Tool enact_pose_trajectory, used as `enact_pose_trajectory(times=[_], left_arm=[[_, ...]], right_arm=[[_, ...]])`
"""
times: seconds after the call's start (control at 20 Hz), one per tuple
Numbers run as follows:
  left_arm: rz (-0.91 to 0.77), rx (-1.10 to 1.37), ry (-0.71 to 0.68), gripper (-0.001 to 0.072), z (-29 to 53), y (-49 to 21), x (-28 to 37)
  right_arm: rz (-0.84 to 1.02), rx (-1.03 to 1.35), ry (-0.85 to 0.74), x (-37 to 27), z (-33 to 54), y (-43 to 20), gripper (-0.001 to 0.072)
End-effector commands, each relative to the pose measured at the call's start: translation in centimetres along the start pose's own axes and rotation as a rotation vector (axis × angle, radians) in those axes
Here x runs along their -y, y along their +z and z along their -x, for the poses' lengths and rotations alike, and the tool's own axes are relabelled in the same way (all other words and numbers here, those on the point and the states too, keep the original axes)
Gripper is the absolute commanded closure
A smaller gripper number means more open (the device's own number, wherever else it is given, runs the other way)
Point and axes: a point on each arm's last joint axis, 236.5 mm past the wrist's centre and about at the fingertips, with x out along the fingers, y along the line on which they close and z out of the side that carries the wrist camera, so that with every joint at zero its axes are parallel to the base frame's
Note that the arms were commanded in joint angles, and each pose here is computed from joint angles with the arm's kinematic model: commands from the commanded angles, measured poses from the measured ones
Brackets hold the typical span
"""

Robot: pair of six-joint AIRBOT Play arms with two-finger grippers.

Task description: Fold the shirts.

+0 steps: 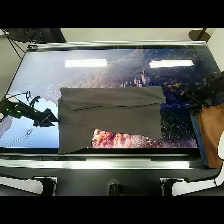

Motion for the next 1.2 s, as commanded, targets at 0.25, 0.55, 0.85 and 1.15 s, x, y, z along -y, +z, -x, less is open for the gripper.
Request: enact_pose_trajectory(times=[0.25,0.55,0.85,1.15], left_arm=[[-0.014,0.099,-0.006,0.0377,-2.3,1.9,0.8],[-0.03,0.084,-0.007,0.0679,-2.5,1.5,1.4],[-0.038,0.065,-0.013,0.0679,-2.3,0.9,1.7],[-0.044,0.033,-0.022,0.0679,-2.1,0.0,2.1]], right_arm=[[-0.019,-0.062,-0.041,2.4,-3.6,-5.1,0.0253],[-0.123,-0.191,0.083,1.9,-10.7,-10.4,0.0253],[-0.067,-0.215,0.054,1.1,-15.1,-12.9,0.0253],[-0.028,-0.15,0.03,-1.0,-17.3,-12.3,0.0477]])
